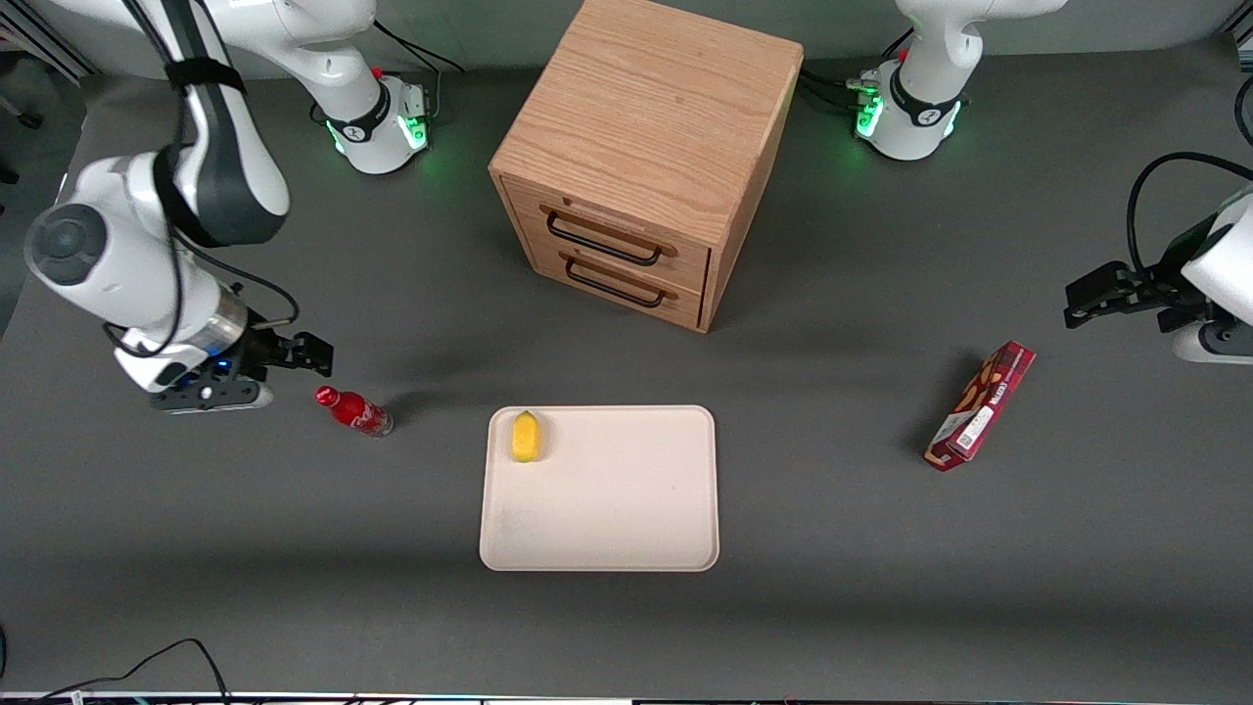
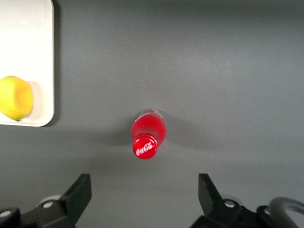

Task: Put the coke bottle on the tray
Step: 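Move the right gripper down over the red Coca-Cola bottle's cap end, then close the right gripper around the bottle's neck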

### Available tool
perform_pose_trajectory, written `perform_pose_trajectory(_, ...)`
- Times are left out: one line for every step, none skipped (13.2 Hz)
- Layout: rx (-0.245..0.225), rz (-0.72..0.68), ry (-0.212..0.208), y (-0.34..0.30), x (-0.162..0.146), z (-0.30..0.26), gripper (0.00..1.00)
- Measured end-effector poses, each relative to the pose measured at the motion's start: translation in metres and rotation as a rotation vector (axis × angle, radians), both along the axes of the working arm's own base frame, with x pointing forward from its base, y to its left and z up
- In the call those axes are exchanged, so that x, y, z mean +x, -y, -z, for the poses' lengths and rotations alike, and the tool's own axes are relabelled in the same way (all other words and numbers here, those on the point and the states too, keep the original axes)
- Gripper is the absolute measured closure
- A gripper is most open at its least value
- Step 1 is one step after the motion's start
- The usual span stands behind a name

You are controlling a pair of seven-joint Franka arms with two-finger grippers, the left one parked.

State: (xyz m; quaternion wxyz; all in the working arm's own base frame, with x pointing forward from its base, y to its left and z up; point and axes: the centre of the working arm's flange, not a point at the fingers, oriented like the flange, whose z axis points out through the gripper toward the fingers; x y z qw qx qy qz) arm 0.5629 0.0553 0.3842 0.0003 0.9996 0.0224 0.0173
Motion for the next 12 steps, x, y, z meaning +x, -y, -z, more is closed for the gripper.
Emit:
perform_pose_trajectory(0.002, -0.002, 0.021, -0.001, -0.005, 0.014, 0.00)
perform_pose_trajectory(0.005, -0.003, 0.040, -0.001, -0.010, 0.026, 0.00)
perform_pose_trajectory(0.005, -0.004, 0.048, 0.000, -0.013, 0.033, 0.00)
perform_pose_trajectory(0.006, -0.004, 0.052, 0.000, -0.015, 0.037, 0.01)
perform_pose_trajectory(0.006, -0.004, 0.059, 0.000, -0.015, 0.038, 0.03)
perform_pose_trajectory(0.006, -0.005, 0.062, 0.000, -0.015, 0.039, 0.03)
perform_pose_trajectory(0.007, -0.006, 0.071, 0.000, -0.013, 0.039, 0.06)
perform_pose_trajectory(0.008, -0.006, 0.084, 0.000, -0.011, 0.042, 0.07)
perform_pose_trajectory(0.009, -0.007, 0.094, 0.000, -0.009, 0.047, 0.07)
perform_pose_trajectory(0.010, -0.008, 0.098, -0.001, -0.008, 0.052, 0.11)
perform_pose_trajectory(0.010, -0.009, 0.098, -0.002, -0.007, 0.057, 0.13)
perform_pose_trajectory(0.011, -0.010, 0.098, -0.002, -0.006, 0.060, 0.24)
